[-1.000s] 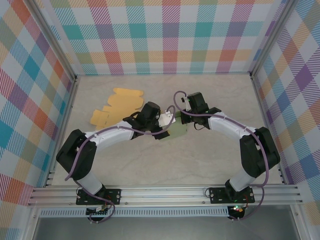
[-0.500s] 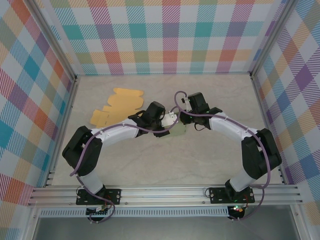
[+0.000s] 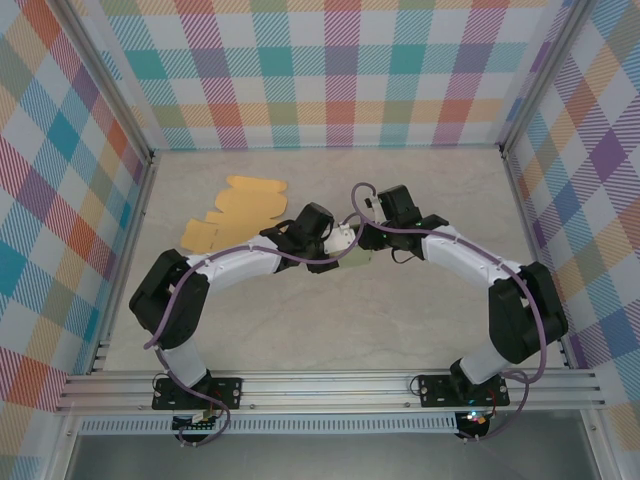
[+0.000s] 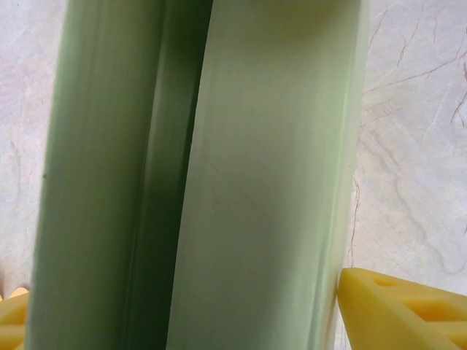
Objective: Fold the paper box
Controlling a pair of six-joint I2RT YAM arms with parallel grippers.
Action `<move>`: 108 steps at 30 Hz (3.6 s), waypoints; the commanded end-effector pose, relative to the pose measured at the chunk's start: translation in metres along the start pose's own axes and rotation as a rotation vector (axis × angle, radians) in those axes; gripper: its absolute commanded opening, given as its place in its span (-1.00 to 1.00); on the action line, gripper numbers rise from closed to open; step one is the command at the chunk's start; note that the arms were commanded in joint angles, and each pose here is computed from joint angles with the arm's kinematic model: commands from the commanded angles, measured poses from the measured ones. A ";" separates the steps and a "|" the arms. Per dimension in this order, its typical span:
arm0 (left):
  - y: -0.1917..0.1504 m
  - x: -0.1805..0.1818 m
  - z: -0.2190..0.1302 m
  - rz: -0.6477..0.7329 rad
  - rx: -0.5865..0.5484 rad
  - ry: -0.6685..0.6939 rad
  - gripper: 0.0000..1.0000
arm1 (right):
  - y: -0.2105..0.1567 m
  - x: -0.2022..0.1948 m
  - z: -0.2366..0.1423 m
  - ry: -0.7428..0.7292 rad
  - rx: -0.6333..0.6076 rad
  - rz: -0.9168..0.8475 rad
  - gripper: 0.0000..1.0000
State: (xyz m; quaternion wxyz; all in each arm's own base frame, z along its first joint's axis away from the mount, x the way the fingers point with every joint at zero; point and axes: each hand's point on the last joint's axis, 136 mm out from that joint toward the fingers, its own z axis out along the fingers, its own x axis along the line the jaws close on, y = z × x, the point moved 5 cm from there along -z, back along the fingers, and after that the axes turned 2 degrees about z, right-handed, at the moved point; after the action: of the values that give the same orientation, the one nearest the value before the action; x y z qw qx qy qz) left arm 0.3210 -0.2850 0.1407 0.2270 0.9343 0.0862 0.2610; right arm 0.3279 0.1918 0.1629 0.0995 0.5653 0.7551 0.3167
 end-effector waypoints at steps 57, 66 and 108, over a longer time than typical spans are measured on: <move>0.021 0.007 -0.005 -0.208 -0.043 -0.074 0.73 | -0.011 -0.036 0.034 0.023 0.133 0.303 -0.36; 0.041 0.034 -0.031 -0.508 -0.198 -0.035 0.99 | -0.016 -0.037 0.040 0.026 0.146 0.311 -0.40; -0.052 -0.008 -0.001 -1.544 -0.061 -0.155 -1.00 | -0.019 -0.037 0.043 0.027 0.165 0.325 -0.40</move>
State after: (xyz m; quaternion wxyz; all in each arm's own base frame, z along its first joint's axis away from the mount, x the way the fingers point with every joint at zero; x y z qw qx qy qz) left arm 0.3327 -0.2464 0.1508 0.4289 0.5973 0.6777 -0.0045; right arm 0.3646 0.1816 0.1522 0.0147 0.6504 0.6737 0.3506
